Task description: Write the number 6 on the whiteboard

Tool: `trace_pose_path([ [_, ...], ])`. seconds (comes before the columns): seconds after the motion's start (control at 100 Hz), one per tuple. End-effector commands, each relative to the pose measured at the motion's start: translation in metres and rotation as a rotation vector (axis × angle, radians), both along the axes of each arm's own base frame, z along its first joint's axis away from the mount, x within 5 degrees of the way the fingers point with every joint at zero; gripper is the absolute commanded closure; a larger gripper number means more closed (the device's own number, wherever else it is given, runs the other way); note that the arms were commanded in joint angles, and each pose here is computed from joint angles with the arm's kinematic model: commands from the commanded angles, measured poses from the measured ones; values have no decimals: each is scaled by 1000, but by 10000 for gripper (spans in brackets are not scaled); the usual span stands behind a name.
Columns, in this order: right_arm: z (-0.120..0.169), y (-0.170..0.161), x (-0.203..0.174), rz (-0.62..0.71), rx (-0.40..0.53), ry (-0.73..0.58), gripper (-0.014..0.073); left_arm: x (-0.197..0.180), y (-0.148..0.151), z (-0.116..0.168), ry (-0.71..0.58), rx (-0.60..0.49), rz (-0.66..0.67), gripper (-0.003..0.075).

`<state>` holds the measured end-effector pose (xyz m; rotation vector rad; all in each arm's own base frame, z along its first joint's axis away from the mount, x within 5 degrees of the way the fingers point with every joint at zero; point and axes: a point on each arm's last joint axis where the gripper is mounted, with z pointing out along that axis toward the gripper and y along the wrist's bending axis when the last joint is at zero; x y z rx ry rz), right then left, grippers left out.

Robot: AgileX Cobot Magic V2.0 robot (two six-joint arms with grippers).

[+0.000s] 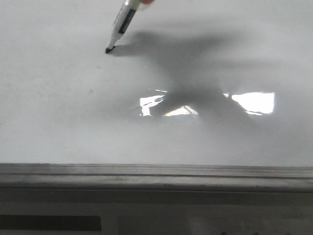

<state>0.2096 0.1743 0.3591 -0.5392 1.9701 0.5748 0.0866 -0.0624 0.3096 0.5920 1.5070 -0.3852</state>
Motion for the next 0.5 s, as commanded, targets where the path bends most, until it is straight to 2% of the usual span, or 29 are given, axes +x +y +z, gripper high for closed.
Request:
trace_pose_path([
  [0.0,-9,6,0,11,17,4,665,-1,-1,17,-76,-83,-14,447],
  [0.13,-30,8,-17,52,-9,69,665,-1,-1,17,-78,-84,-14,447],
  [0.32,1,-7,-24,34,53,-25,665,-1,-1,17,-78,-84,-14,447],
  [0.49,3,14,-12,64,36,-7,665,-1,-1,17,-78,-84,-14,447],
])
